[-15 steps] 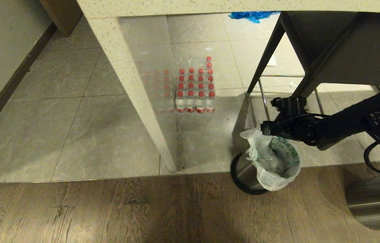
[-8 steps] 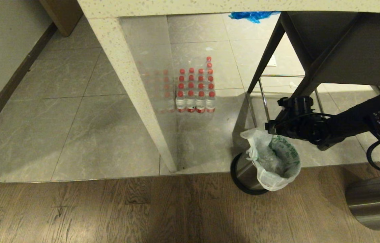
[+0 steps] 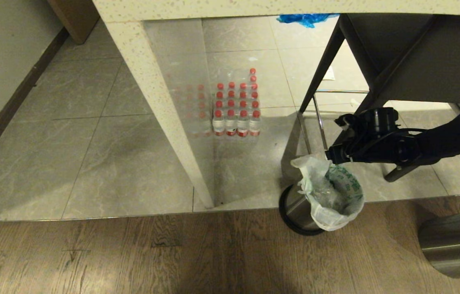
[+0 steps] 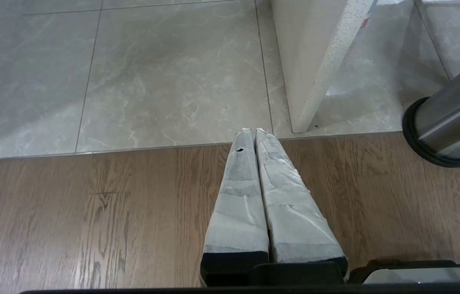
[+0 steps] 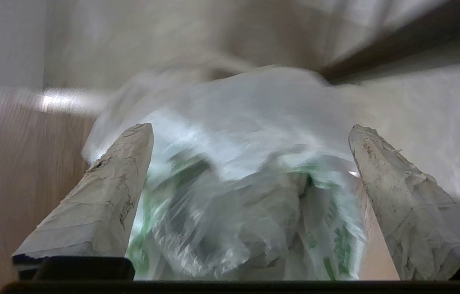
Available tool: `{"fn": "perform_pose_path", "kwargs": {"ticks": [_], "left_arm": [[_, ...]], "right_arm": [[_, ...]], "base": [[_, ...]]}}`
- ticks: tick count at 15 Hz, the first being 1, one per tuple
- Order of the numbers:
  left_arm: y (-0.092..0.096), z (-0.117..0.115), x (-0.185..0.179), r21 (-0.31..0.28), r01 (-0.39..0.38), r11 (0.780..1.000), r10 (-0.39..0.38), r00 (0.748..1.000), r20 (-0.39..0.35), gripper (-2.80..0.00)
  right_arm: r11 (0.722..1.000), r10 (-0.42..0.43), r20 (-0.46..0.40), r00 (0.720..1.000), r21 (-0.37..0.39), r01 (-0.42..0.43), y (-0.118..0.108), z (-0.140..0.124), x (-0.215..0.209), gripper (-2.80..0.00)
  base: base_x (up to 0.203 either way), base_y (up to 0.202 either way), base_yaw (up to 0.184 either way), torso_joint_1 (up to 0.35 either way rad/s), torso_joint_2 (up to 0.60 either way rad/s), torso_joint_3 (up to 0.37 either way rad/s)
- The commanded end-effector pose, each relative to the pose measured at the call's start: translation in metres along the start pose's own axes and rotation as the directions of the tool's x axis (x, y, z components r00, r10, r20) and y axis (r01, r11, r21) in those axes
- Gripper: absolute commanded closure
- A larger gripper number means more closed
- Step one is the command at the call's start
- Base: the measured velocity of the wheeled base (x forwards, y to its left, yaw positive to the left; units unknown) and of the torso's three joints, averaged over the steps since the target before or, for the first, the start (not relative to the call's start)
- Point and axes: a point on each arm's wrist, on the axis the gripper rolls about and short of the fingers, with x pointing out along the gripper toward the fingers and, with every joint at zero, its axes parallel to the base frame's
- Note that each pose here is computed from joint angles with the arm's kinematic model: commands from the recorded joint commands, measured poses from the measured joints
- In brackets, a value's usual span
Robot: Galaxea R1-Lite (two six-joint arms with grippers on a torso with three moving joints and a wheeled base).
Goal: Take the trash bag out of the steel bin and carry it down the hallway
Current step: Pick up the trash bag
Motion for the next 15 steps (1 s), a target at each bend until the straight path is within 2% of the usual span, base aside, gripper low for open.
{"fn": "perform_pose_path", "kwargs": {"ticks": [1,2,4,6,15], "left_arm": [[0.000,0.000,0.000,0.000,-0.001,1.000,0.001,1.000,0.000,0.00],[0.000,0.000,0.000,0.000,0.000,1.000,0.000,1.000,0.000,0.00],[0.000,0.000,0.000,0.000,-0.001,1.000,0.001,1.000,0.000,0.00],[0.000,0.000,0.000,0.000,-0.001,1.000,0.001,1.000,-0.002,0.00],[0.000,0.000,0.000,0.000,-0.001,1.000,0.001,1.000,0.000,0.00]], "right_arm": [[0.996,0.043,0.006,0.999,-0.075,-0.042,-0.004,0.000,-0.004,-2.80],[0.990,0.080,-0.007,0.997,-0.114,-0.080,-0.008,-0.004,-0.007,-2.80],[0.988,0.106,-0.020,0.994,-0.112,-0.107,-0.011,-0.005,-0.009,-2.80],[0.979,0.165,-0.020,0.986,-0.115,-0.166,-0.013,-0.009,-0.009,-2.80],[0.953,0.235,-0.049,0.971,-0.188,-0.240,-0.024,-0.033,0.016,-2.80]], "base": [[0.000,0.000,0.000,0.000,0.00,0.000],[0.000,0.000,0.000,0.000,0.00,0.000],[0.000,0.000,0.000,0.000,0.00,0.000],[0.000,0.000,0.000,0.000,0.00,0.000],[0.000,0.000,0.000,0.000,0.00,0.000]]}}
